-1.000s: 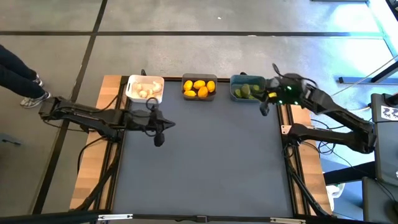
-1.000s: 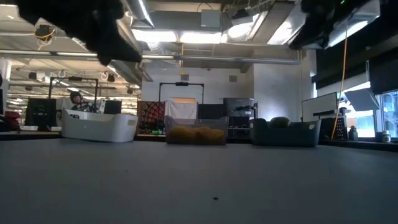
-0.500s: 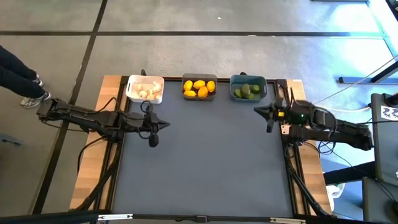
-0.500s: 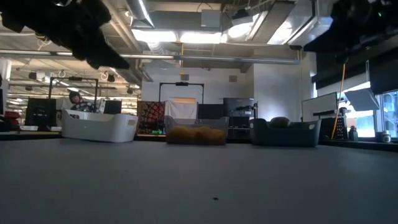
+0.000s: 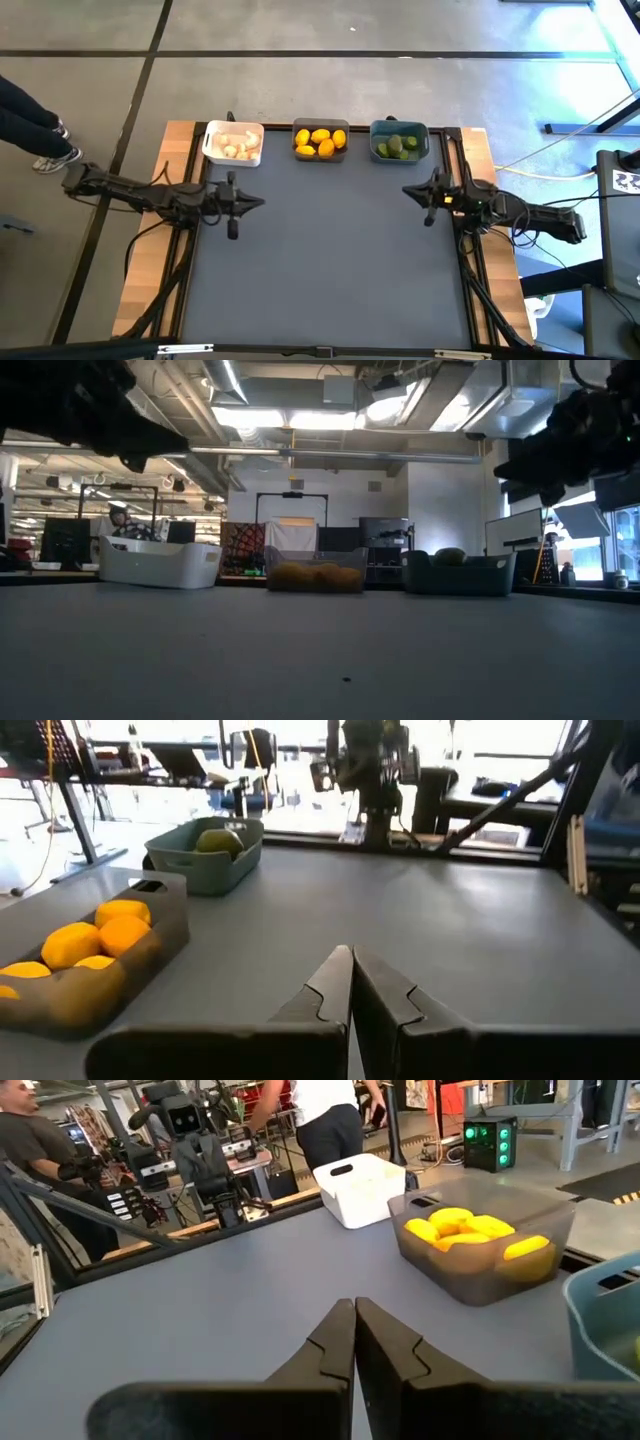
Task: Sort produce into baskets
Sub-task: Return to Home Position
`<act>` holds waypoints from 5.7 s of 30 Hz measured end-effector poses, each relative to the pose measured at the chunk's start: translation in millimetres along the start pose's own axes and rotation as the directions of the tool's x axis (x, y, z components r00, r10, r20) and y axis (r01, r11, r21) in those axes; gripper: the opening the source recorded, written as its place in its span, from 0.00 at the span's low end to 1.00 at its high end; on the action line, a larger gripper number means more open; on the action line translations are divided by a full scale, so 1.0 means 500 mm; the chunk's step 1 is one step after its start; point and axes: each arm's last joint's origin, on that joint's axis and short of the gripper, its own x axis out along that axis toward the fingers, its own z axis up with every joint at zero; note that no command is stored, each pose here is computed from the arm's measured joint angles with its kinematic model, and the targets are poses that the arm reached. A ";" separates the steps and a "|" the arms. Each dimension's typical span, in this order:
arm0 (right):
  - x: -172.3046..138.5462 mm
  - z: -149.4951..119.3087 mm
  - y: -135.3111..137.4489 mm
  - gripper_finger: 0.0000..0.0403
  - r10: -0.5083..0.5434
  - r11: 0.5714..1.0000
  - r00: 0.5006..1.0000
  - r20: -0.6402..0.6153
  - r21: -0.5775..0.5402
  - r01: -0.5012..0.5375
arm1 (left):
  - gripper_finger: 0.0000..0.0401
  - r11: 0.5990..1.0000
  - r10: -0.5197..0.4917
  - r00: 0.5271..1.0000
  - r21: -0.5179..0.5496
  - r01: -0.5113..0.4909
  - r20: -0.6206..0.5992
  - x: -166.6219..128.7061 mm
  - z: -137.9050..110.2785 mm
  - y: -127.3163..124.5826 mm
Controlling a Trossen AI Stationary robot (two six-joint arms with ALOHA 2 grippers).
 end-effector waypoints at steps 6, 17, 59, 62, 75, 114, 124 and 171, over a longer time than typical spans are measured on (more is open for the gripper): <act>0.000 -0.023 -0.005 0.04 0.014 1.000 1.000 0.020 -0.004 -0.014 | 0.02 1.000 -0.007 0.997 -0.028 0.009 0.083 -0.027 -0.021 0.011; 0.001 -0.027 -0.002 0.04 0.068 0.997 0.998 0.003 -0.036 -0.068 | 0.01 0.996 -0.006 0.988 -0.087 0.019 0.153 -0.056 -0.060 0.024; 0.001 -0.031 -0.001 0.04 0.108 0.994 0.994 -0.020 -0.032 -0.109 | 0.02 0.995 0.006 0.987 -0.102 0.010 0.163 -0.059 -0.059 0.027; 0.001 -0.031 -0.001 0.04 0.108 0.994 0.994 -0.020 -0.032 -0.109 | 0.02 0.995 0.006 0.987 -0.102 0.010 0.163 -0.059 -0.059 0.027; 0.001 -0.031 -0.001 0.04 0.108 0.994 0.994 -0.021 -0.032 -0.108 | 0.02 0.995 0.006 0.987 -0.102 0.011 0.163 -0.059 -0.059 0.027; 0.001 -0.031 -0.001 0.04 0.108 0.994 0.994 -0.021 -0.032 -0.108 | 0.01 0.995 0.006 0.987 -0.102 0.011 0.164 -0.059 -0.059 0.027; 0.001 -0.031 -0.001 0.04 0.108 0.994 0.994 -0.021 -0.032 -0.108 | 0.01 0.995 0.006 0.987 -0.102 0.011 0.163 -0.059 -0.059 0.027; 0.001 -0.031 -0.001 0.04 0.108 0.994 0.994 -0.021 -0.032 -0.108 | 0.01 0.995 0.006 0.987 -0.102 0.011 0.164 -0.059 -0.059 0.027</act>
